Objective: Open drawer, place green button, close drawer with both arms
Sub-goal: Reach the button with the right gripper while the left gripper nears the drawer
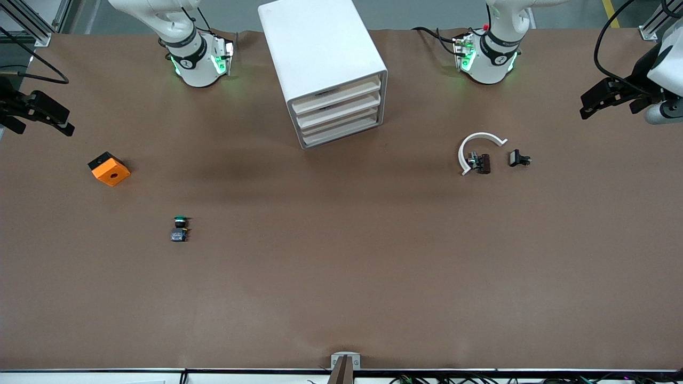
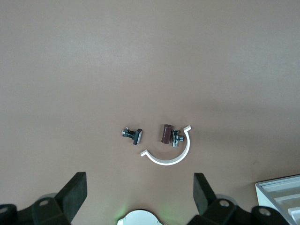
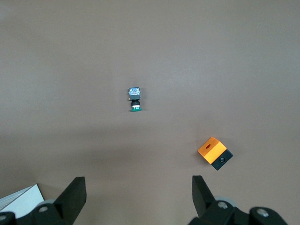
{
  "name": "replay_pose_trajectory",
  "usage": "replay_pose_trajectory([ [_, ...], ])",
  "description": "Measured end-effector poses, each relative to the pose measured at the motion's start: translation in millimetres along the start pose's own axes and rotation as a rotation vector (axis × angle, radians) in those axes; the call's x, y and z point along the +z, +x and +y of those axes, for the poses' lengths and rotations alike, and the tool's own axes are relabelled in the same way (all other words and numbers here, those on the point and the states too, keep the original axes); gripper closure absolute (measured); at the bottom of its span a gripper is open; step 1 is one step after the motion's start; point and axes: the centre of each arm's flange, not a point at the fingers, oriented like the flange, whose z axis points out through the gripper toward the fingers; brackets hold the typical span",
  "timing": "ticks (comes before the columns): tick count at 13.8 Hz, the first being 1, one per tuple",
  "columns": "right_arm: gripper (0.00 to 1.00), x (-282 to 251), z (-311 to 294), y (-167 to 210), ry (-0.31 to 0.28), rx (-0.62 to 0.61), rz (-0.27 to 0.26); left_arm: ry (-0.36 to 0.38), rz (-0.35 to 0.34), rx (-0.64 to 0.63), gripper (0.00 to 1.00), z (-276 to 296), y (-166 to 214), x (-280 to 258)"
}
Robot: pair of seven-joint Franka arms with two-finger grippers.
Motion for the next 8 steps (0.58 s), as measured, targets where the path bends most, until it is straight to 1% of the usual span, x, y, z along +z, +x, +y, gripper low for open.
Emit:
replay_pose_trajectory([
  [5, 0.00, 0, -5, 0, 0.000, -0.010, 0.000, 0.000, -0.009, 0.001, 0.00, 1, 5, 4],
  [8, 0.00, 1, -5, 1, 0.000, -0.010, -0.003, -0.003, -0.045, 0.006, 0.00, 4, 29, 24],
])
